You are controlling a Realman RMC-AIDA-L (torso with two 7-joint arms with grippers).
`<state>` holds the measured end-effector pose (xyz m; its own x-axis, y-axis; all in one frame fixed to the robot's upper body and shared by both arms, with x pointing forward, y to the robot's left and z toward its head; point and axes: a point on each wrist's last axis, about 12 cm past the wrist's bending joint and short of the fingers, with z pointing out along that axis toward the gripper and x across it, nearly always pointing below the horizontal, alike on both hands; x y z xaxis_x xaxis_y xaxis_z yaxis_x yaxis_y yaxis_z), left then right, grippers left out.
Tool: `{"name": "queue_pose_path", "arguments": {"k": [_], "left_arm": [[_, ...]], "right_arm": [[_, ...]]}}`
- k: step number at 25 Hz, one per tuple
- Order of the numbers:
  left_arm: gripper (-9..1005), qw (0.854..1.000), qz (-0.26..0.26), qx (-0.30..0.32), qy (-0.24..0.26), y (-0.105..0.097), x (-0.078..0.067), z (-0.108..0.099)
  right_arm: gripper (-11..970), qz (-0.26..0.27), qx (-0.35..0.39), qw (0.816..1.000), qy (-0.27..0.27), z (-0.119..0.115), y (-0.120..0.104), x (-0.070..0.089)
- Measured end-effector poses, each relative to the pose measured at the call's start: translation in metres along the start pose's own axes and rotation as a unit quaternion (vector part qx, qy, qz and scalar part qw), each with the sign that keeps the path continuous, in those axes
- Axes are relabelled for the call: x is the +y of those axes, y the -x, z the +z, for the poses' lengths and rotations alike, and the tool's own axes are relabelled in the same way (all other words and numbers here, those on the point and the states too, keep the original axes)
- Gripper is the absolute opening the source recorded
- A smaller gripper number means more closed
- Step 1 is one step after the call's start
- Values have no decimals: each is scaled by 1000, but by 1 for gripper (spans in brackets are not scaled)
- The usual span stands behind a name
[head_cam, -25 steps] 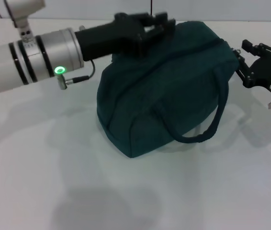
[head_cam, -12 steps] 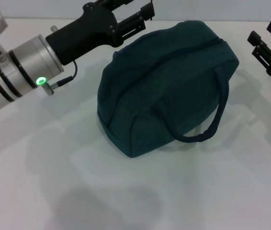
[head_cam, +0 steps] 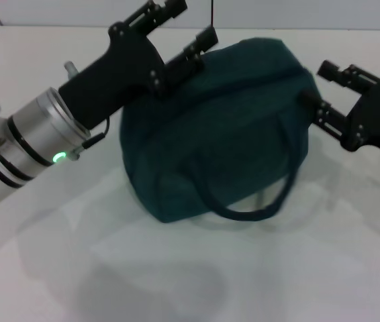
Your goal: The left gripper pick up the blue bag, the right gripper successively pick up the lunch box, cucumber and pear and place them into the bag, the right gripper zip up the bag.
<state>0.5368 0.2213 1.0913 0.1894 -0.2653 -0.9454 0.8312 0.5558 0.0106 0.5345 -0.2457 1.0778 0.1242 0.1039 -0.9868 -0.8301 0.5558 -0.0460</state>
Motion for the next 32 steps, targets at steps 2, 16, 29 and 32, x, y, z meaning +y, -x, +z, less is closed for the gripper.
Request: {"name": "queue_pose_path", "arguments": {"k": [2,16,29,32], "left_arm": [[674,1000,5,5,-13,-1,-3,-1],[670,995,62,52,-55,-19,-37,-46],[670,991,90,74,-69,-23,-40,-55],[670,991,91,73,-68,-22,-40,-55]], "right_arm": [[512,12,-8,999,34,1,5,3],[508,56,-49,993,96,-11,8,29],[508,45,-54,995,77,-22,-6,52],[508,45,-55,994,79,-23,-5,52]]}}
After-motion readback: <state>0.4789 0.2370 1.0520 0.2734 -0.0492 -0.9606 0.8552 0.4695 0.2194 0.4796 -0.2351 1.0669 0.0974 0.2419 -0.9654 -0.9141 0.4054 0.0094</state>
